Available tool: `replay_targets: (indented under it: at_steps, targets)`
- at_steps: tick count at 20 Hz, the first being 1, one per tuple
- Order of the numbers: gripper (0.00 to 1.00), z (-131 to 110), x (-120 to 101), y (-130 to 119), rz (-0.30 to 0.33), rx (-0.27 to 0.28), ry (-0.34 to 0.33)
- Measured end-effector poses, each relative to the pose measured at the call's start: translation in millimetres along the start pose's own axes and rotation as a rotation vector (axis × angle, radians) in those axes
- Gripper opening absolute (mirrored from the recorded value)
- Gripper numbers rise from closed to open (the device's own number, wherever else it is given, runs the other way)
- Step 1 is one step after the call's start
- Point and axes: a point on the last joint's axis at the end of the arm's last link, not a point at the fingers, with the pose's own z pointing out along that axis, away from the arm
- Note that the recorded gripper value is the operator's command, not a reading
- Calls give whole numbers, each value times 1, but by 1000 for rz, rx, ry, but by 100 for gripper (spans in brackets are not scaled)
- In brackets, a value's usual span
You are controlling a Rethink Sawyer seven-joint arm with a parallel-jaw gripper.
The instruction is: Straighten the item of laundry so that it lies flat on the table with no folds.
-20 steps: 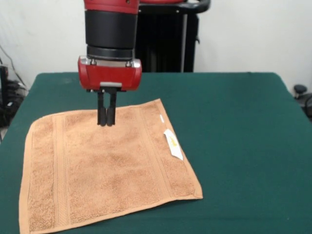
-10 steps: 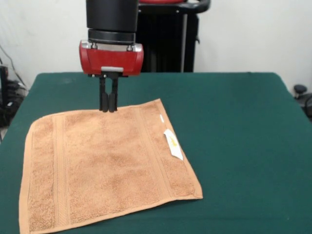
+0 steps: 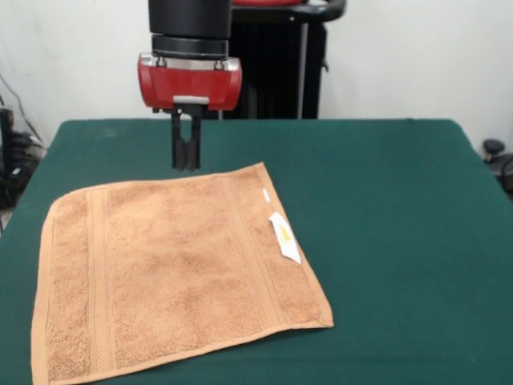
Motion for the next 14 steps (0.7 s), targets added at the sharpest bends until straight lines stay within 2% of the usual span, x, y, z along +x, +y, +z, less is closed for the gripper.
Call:
replay_targets:
  at_steps: [14]
  targets:
    - [0, 0, 10, 4, 26, -14, 34]
